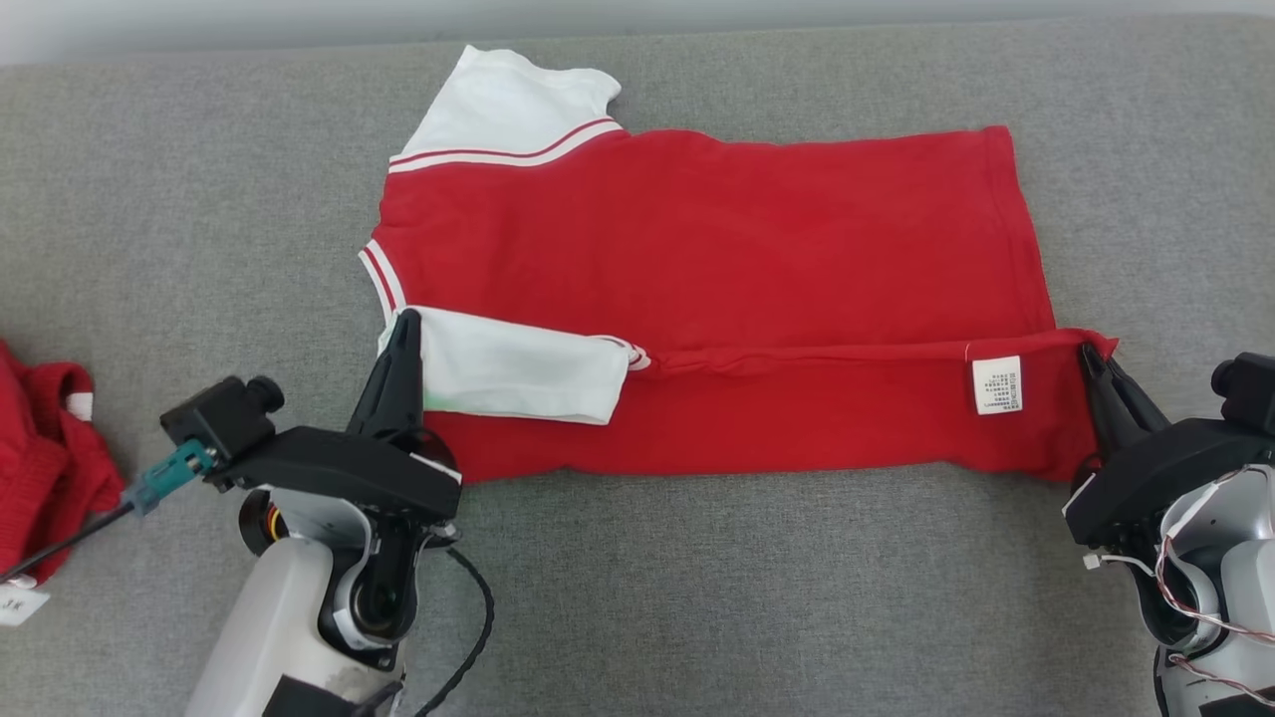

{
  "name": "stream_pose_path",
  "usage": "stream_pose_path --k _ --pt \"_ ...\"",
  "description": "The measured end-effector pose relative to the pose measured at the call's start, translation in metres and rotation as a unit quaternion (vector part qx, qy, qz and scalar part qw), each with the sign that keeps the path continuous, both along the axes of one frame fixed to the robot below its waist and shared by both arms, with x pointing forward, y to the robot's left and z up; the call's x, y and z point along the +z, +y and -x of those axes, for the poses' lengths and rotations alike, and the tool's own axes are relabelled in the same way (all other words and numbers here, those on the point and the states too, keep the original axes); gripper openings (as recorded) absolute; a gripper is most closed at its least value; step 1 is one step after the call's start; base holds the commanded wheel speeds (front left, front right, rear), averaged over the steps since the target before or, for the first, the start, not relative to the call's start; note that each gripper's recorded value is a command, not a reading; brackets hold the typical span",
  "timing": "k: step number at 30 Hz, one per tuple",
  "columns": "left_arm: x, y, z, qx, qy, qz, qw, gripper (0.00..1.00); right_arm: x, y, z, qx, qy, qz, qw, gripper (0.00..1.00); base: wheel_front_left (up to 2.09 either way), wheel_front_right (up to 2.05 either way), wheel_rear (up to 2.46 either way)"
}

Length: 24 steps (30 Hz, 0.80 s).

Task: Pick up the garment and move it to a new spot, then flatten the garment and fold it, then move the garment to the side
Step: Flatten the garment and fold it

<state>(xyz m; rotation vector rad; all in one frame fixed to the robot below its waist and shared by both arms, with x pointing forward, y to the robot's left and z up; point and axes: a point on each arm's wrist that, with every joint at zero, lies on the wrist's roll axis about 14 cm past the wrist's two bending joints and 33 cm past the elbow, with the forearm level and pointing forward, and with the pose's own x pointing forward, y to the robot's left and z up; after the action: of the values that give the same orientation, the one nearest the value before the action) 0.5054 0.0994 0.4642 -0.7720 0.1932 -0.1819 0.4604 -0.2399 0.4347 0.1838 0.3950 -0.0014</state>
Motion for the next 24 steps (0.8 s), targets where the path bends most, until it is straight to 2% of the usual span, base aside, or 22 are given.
stream_pose_path --k 5,6,7,8,9,16,19,23,24 --pt "0.0 -0.001 -0.006 -0.002 -0.002 -0.013 1.0 0.0 -0.002 0.002 -0.002 -0.001 -0.002 -0.001 1.0 0.0 0.0 0.0 0.0" --pt "0.0 -0.001 -0.007 -0.002 -0.001 -0.015 1.0 0.0 -0.001 0.002 -0.003 -0.001 -0.002 -0.001 1.0 0.03 0.0 0.0 0.0" --pt "0.0 -0.002 -0.008 -0.004 -0.001 -0.022 1.0 0.13 -0.001 0.001 -0.002 -0.002 -0.003 -0.001 1.0 0.75 0.0 0.0 0.0" --pt "0.0 -0.002 -0.009 -0.003 -0.005 -0.028 1.0 0.96 -0.002 0.0 -0.002 -0.007 -0.003 -0.003 1.0 1.0 0.0 0.0 0.0" --pt "0.0 -0.001 -0.009 0.0 -0.006 -0.034 0.999 1.0 -0.002 -0.001 -0.002 -0.008 -0.004 -0.002 1.0 1.0 0.0 0.0 0.0" --pt "0.009 0.009 -0.009 0.019 -0.034 -0.066 0.997 1.0 0.014 -0.003 -0.004 -0.018 -0.036 -0.002 0.999 1.0 0.0 0.0 0.0" --pt "0.015 0.017 -0.005 0.023 -0.056 -0.107 0.992 1.0 0.021 -0.005 -0.001 -0.022 -0.043 -0.003 0.999 1.0 0.0 0.0 0.0" --pt "0.011 0.029 0.011 0.019 -0.066 -0.185 0.98 1.0 0.016 -0.013 0.015 -0.031 -0.02 0.001 0.999 1.0 0.0 0.0 0.0" --pt "0.011 0.029 0.011 0.019 -0.066 -0.185 0.98 1.0 0.016 -0.013 0.015 -0.031 -0.02 0.001 0.999 1.0 0.0 0.0 0.0"
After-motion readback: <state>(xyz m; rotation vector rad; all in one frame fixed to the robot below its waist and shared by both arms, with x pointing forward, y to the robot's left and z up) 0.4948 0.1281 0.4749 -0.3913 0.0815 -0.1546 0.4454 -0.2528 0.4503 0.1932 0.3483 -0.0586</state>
